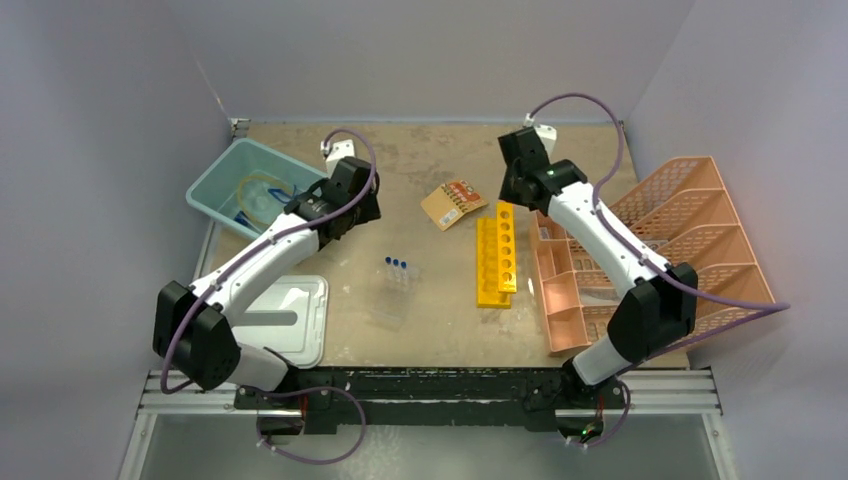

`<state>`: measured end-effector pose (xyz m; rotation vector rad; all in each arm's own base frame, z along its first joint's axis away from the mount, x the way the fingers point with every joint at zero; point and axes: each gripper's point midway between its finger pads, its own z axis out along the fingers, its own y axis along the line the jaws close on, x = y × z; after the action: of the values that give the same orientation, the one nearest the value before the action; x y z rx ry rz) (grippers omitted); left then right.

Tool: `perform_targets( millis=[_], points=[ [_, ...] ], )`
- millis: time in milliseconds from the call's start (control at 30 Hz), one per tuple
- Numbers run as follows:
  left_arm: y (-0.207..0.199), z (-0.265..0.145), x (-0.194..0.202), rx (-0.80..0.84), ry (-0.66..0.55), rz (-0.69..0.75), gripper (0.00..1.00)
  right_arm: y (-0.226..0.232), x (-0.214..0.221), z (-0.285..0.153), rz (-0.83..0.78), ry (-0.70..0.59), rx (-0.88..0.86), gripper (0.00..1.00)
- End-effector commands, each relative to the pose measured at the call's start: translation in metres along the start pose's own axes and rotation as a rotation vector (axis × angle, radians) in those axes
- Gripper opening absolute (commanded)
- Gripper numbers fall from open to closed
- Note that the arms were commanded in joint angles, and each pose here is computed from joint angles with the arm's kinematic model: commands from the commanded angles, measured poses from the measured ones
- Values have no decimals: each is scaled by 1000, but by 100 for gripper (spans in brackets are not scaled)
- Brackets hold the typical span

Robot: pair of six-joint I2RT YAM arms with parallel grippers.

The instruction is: Organize the chemistry lab equipment

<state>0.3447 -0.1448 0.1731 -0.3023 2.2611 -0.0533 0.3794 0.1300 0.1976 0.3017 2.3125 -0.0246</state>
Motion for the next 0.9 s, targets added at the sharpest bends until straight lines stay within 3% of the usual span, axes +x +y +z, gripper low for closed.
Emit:
perform_targets(
  millis=[0, 200, 433, 700, 867],
  points=[
    [-33, -7, -35, 113, -47, 22, 52, -53, 31, -8, 17, 159, 188, 27],
    [-50, 0, -40, 164, -54, 4, 52, -79, 73, 3, 48, 261, 226, 20],
    [-59, 6, -33, 196, -35, -11, 52, -84, 127, 24, -24, 390, 191, 14],
    [-64, 8, -32, 212, -18, 4, 52, -78, 133, 54, -80, 381, 165, 32],
    [-63, 6, -38, 202, -30, 13, 52, -72, 145, 67, -102, 404, 131, 37]
  ],
)
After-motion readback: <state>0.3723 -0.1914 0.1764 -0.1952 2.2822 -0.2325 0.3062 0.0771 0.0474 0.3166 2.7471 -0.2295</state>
